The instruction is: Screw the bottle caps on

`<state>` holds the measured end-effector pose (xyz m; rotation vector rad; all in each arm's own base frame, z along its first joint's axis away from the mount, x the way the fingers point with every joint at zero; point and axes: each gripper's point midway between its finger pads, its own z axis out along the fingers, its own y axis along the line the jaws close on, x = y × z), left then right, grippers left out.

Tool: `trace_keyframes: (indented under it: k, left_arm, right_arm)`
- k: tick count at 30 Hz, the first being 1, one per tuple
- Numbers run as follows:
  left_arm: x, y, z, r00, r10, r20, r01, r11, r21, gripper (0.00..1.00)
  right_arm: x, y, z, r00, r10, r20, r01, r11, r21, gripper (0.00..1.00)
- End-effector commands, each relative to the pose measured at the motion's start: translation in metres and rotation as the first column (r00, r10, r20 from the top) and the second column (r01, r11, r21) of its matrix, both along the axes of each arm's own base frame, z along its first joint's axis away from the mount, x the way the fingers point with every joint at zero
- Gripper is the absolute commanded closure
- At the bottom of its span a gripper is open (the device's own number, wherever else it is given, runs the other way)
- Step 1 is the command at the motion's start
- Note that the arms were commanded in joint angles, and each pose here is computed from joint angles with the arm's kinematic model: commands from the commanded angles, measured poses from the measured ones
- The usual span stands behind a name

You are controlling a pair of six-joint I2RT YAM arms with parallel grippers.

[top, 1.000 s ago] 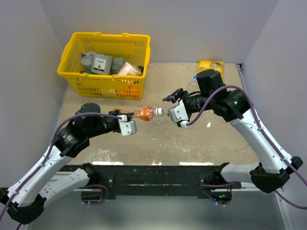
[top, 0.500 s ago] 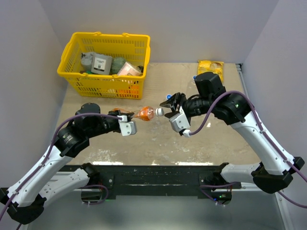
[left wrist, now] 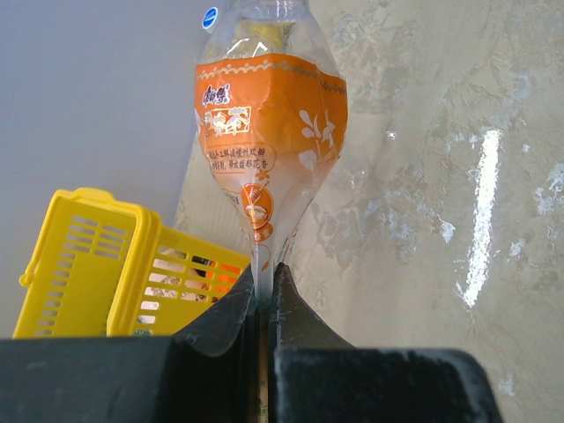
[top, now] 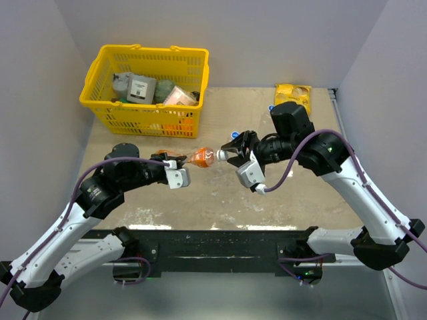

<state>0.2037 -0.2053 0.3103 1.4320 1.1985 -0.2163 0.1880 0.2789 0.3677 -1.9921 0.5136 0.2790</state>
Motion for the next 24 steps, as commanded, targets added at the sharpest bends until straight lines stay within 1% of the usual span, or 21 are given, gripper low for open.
trace_keyframes:
  k: [1,4,8,10,13,14,15,16,17,18,20,21,23,24]
  left_arm:
    - [0.002,-0.004,0.027,0.997,-0.011,0.07,0.015,0.998,-0.055,1.0]
    - [0.003,-0.004,0.027,0.998,-0.009,0.069,0.013,0.998,-0.056,1.0]
    - [0.003,-0.004,0.028,0.997,-0.011,0.073,0.015,0.998,-0.057,1.0]
    - [0.003,-0.004,0.028,0.997,-0.011,0.074,0.016,0.998,-0.057,1.0]
    - [0.003,-0.004,0.028,0.997,-0.013,0.076,0.017,0.998,-0.057,1.0]
    - [0.003,-0.004,0.028,0.997,-0.013,0.077,0.018,0.998,-0.058,1.0]
    - [0.003,-0.004,0.028,0.997,-0.013,0.078,0.017,0.998,-0.061,1.0]
    - [0.004,-0.005,0.029,0.997,-0.01,0.077,0.015,0.998,-0.065,1.0]
    - [0.004,-0.004,0.029,0.997,-0.004,0.075,0.009,0.998,-0.069,1.0]
    - [0.006,-0.005,0.033,0.997,0.009,0.075,-0.002,0.996,-0.09,1.0]
    - [0.016,-0.001,0.035,0.995,0.07,0.073,-0.061,0.991,-0.116,1.0]
    - [0.02,-0.001,0.042,0.992,0.092,0.09,-0.079,0.987,-0.138,1.0]
    - [0.03,0.005,0.047,0.982,0.151,0.116,-0.132,0.979,-0.154,1.0]
    - [0.034,0.007,0.058,0.973,0.176,0.147,-0.147,0.971,-0.189,1.0]
  right_arm:
    - [-0.006,0.004,0.012,0.998,0.04,0.047,-0.042,0.998,0.037,0.55]
    - [-0.006,0.006,0.011,0.998,0.043,0.047,-0.045,0.998,0.037,0.55]
    - [-0.005,0.007,0.01,0.998,0.044,0.054,-0.046,0.998,0.038,0.58]
    - [-0.004,0.008,0.008,0.998,0.044,0.054,-0.046,0.998,0.035,0.6]
    - [-0.004,0.009,0.008,0.997,0.047,0.058,-0.049,0.998,0.041,0.65]
    - [-0.005,0.01,0.008,0.997,0.051,0.061,-0.053,0.998,0.044,0.68]
    - [-0.005,0.01,0.01,0.997,0.051,0.058,-0.054,0.997,0.047,0.78]
    - [-0.006,0.011,0.01,0.997,0.052,0.052,-0.054,0.997,0.046,0.84]
    - [-0.008,0.014,0.005,0.998,0.062,0.019,-0.062,0.998,0.027,0.91]
    - [-0.009,0.015,0.012,0.999,0.049,-0.012,-0.048,0.998,0.042,1.0]
    - [-0.013,0.02,0.019,0.997,0.038,-0.073,-0.033,0.997,0.068,1.0]
    - [-0.015,0.024,0.02,0.987,0.006,-0.161,0.006,0.997,0.074,1.0]
    - [-0.017,0.031,0.025,0.963,-0.027,-0.267,0.053,0.995,0.09,1.0]
    - [-0.015,0.035,0.025,0.918,-0.076,-0.389,0.117,0.99,0.081,1.0]
